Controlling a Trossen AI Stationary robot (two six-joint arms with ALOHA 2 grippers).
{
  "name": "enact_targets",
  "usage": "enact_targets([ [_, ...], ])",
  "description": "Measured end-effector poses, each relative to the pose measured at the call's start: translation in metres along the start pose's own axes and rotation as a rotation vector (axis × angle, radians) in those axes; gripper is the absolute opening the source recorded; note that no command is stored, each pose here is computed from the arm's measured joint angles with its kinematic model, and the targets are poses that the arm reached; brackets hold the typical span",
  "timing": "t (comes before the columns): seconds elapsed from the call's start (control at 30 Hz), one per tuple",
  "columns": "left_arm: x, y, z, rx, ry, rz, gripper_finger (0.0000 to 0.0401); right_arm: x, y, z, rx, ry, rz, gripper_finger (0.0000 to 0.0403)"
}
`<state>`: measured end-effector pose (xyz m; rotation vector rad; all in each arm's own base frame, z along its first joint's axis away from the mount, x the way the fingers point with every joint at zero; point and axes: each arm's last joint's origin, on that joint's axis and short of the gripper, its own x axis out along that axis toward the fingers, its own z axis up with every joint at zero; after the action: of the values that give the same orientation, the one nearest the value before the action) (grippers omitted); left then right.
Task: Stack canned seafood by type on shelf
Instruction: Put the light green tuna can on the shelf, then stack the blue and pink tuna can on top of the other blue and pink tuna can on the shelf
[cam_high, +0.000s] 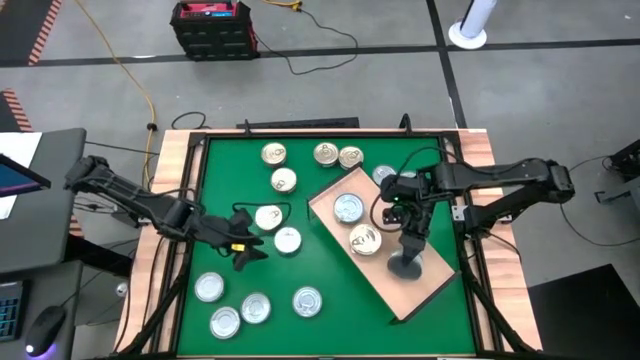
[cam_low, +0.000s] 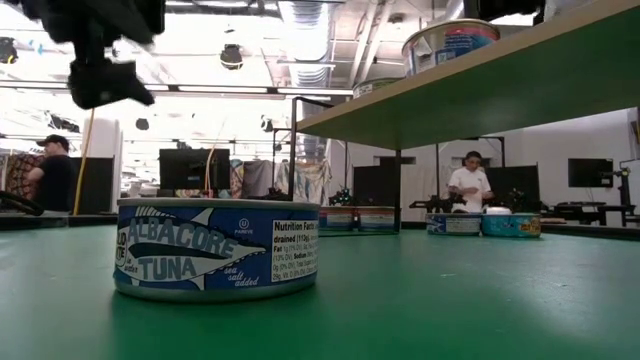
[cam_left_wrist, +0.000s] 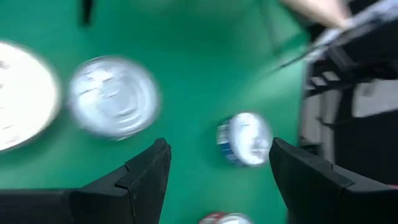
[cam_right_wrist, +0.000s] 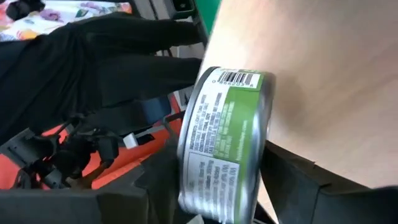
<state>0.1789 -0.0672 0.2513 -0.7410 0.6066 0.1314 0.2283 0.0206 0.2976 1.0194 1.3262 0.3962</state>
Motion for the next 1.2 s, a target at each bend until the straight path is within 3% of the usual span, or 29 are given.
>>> enact_targets([
  [0.1, 0.0, 0.005, -0.002, -0.007, -0.004, 0.064, 0.026, -0.004, -0.004, 0.001, 0.049, -0.019, -0.02, 0.0238],
  [0.27, 0.0, 0.006, -0.002, -0.009, -0.004, 0.071, 0.026, -0.01, -0.013, -0.004, 0.162, 0.015, -0.055, 0.0239],
  [0.43, -0.001, 0.011, 0.002, -0.033, -0.003, 0.099, 0.026, -0.013, -0.017, -0.008, 0.195, 0.029, -0.096, 0.024],
  [0.77, 0.003, 0.058, 0.03, -0.149, 0.0, 0.342, 0.026, -0.029, -0.02, -0.005, 0.201, -0.016, -0.092, 0.024],
  [0.97, 0.006, 0.094, 0.04, -0.236, 0.01, 0.393, 0.0251, -0.05, -0.011, -0.004, 0.202, -0.072, -0.077, 0.024],
  [1.13, 0.014, 0.115, 0.043, -0.319, 0.003, 0.302, 0.023, -0.081, 0.008, -0.004, 0.133, -0.189, -0.077, 0.024],
  [1.2, 0.017, 0.124, 0.043, -0.342, -0.004, 0.316, 0.022, -0.095, 0.017, -0.003, 0.074, -0.265, -0.104, 0.024],
])
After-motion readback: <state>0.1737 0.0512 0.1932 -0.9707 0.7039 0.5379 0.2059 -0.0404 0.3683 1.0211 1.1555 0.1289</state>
